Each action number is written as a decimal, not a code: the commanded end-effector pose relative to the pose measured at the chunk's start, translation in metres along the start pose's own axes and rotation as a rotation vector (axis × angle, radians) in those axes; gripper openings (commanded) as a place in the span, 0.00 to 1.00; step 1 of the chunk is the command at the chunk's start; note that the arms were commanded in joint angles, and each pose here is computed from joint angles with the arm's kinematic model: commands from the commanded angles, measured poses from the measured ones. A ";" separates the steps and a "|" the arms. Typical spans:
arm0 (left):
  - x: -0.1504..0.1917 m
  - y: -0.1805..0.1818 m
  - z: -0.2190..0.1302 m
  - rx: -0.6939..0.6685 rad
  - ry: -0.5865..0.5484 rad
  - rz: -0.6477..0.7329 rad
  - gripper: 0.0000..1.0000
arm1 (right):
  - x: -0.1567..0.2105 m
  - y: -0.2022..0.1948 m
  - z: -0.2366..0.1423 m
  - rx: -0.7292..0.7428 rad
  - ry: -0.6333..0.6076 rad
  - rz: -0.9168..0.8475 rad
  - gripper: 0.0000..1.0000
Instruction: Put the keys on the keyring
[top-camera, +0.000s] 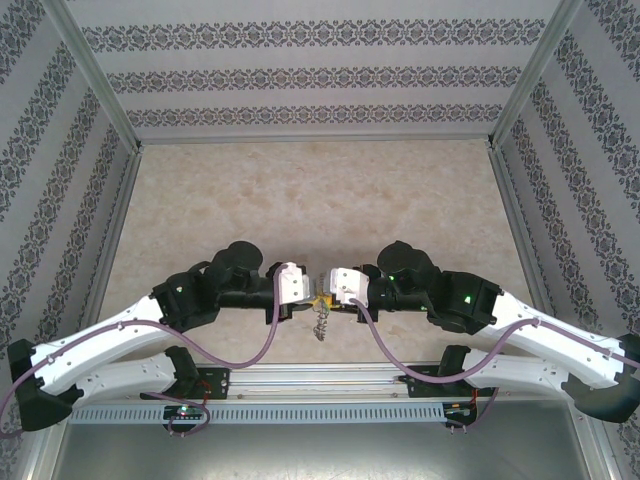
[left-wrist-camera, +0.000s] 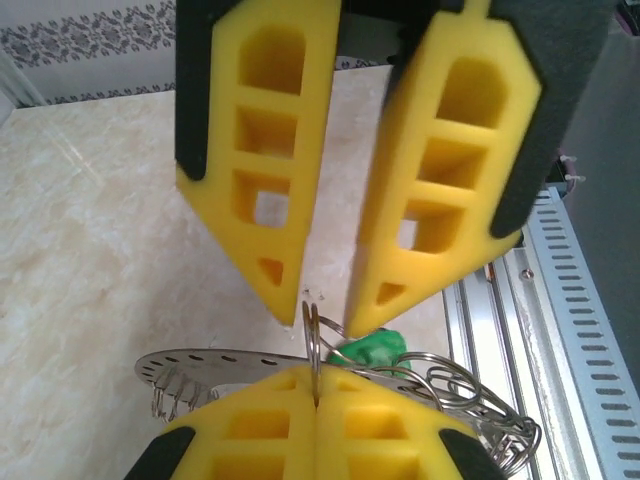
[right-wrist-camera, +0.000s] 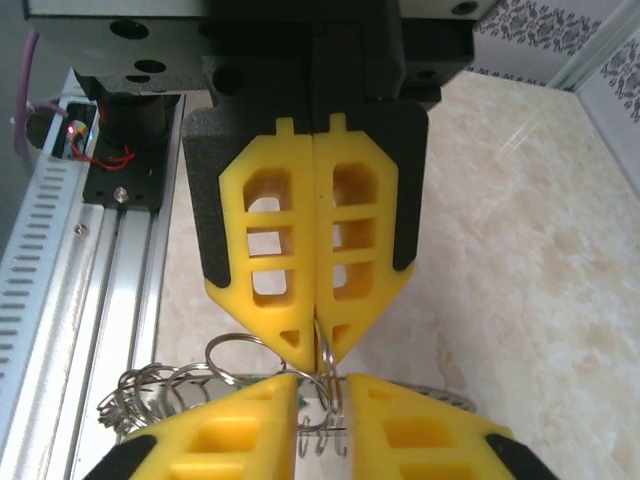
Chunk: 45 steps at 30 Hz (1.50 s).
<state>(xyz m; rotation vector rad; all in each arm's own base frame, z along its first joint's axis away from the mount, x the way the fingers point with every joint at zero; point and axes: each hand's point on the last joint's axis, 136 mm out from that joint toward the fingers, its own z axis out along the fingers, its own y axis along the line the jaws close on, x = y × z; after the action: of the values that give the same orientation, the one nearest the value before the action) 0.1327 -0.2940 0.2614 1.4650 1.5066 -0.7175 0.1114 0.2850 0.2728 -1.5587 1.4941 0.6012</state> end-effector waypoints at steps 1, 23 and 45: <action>-0.027 0.001 -0.013 -0.033 -0.139 0.006 0.00 | -0.015 0.001 -0.013 0.017 -0.091 0.013 0.29; -0.052 -0.015 -0.030 0.018 -0.351 0.022 0.00 | -0.018 0.006 -0.008 -0.014 -0.132 0.061 0.21; -0.052 -0.018 -0.033 0.023 -0.372 0.016 0.00 | -0.018 0.010 -0.003 -0.044 -0.125 0.055 0.00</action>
<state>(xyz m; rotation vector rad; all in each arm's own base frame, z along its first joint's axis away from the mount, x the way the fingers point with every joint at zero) 0.1092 -0.2885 0.2966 1.3116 1.2940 -0.9008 0.1054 0.2896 0.2852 -1.4701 1.4602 0.7113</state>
